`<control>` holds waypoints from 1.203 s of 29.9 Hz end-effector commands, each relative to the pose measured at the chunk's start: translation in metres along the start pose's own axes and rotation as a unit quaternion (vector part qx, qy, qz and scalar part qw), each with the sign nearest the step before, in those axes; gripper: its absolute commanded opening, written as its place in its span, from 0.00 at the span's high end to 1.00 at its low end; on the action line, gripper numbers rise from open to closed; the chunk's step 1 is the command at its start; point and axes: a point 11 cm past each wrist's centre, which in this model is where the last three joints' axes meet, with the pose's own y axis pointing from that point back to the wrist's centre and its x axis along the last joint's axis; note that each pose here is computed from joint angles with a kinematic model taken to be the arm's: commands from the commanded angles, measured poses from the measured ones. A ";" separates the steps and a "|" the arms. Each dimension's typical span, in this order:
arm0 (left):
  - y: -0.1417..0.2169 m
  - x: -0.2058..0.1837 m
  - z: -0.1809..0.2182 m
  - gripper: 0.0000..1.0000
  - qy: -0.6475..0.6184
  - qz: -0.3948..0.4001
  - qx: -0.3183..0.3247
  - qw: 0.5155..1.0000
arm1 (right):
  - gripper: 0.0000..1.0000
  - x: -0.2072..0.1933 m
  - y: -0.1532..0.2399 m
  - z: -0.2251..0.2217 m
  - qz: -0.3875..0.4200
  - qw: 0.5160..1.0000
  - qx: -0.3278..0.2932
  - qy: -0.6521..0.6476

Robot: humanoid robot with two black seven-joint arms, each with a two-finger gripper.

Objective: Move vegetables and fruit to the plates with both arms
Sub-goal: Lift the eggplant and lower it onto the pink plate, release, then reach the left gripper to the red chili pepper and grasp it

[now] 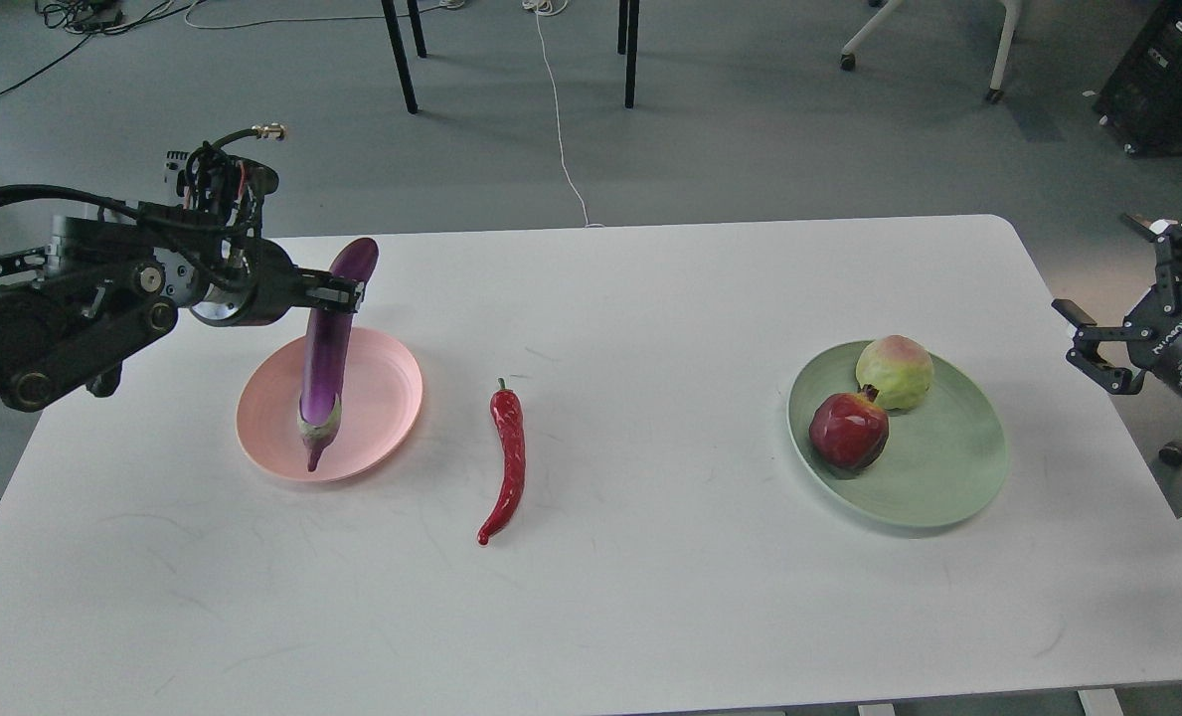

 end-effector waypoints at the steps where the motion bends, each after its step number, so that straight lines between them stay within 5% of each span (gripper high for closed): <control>1: 0.005 -0.015 -0.021 0.78 0.006 -0.013 0.019 1.000 | 0.01 -0.001 0.000 0.001 -0.002 1.000 -0.001 0.001; 15: -0.003 -0.049 -0.029 0.63 0.027 -0.043 0.016 0.999 | 0.01 0.000 0.001 0.004 0.000 1.000 -0.004 0.000; 19: -0.004 -0.054 -0.029 0.45 0.027 -0.048 0.009 0.998 | 0.01 0.000 0.001 0.004 0.000 1.000 -0.005 0.000; 25: -0.001 -0.050 -0.028 0.03 0.031 -0.041 -0.008 0.999 | 0.01 0.000 0.002 0.006 0.000 1.000 -0.007 0.000; 32: 0.006 -0.020 -0.007 0.02 0.035 -0.002 -0.057 0.998 | 0.01 0.001 0.003 0.006 0.001 1.000 -0.007 0.000; 36: 0.012 -0.002 0.037 0.02 0.021 0.022 -0.116 0.993 | 0.01 0.001 0.002 0.006 0.000 1.000 -0.007 -0.001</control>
